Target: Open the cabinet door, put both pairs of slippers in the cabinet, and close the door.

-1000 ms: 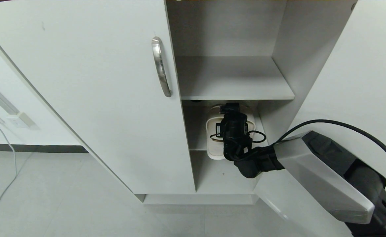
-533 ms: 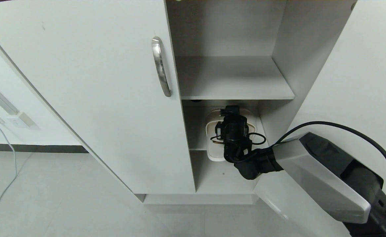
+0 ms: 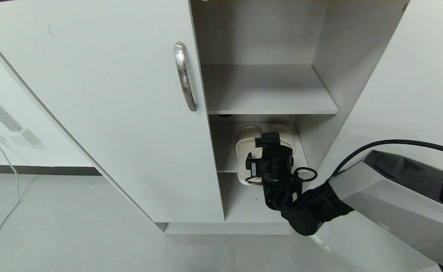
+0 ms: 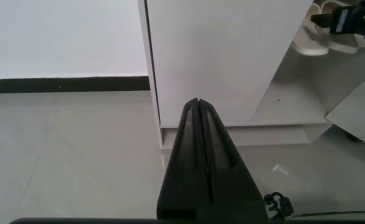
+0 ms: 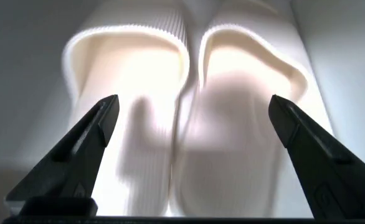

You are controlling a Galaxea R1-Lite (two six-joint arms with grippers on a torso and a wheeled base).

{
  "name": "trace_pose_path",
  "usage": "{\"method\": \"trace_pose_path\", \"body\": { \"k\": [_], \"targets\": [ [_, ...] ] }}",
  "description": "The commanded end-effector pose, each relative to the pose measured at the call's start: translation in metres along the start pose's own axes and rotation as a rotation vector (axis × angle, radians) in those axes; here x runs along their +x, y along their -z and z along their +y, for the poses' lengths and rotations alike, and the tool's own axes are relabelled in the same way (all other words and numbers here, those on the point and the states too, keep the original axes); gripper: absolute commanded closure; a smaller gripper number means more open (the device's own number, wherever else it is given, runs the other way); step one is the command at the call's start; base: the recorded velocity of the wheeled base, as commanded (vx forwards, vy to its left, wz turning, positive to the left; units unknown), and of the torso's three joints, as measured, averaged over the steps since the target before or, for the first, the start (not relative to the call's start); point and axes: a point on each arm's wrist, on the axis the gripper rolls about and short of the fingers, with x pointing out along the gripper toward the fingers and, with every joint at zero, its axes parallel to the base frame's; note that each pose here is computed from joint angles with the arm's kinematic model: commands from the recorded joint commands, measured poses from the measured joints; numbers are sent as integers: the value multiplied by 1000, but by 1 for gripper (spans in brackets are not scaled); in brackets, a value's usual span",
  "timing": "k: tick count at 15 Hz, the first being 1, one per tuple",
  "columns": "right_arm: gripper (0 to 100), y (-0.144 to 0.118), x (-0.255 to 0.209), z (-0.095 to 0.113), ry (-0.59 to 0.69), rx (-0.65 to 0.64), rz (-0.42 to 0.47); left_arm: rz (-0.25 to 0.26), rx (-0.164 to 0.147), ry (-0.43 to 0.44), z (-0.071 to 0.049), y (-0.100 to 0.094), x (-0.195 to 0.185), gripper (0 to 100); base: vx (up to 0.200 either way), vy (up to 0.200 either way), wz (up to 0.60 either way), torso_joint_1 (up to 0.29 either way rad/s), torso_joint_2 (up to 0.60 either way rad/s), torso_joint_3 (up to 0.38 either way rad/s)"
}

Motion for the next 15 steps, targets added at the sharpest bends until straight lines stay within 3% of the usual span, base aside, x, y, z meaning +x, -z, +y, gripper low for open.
{"method": "trace_pose_path", "body": {
  "k": [1, 3, 10, 15],
  "targets": [
    [0, -14, -38, -12, -40, 22, -25, 2, -2, -1, 0, 0, 0, 100, 0, 0, 0, 0, 0, 0],
    [0, -12, -51, -18, -51, 27, -31, 2, -2, 1, 0, 0, 0, 100, 0, 0, 0, 0, 0, 0],
    [0, -6, -55, -18, -58, 20, -23, 2, -2, -1, 0, 0, 0, 100, -200, 0, 0, 0, 3, 1],
    [0, -2, -56, -19, -58, 10, -12, 2, 0, 1, 0, 0, 0, 100, 0, 0, 0, 0, 0, 0]
  ]
}}
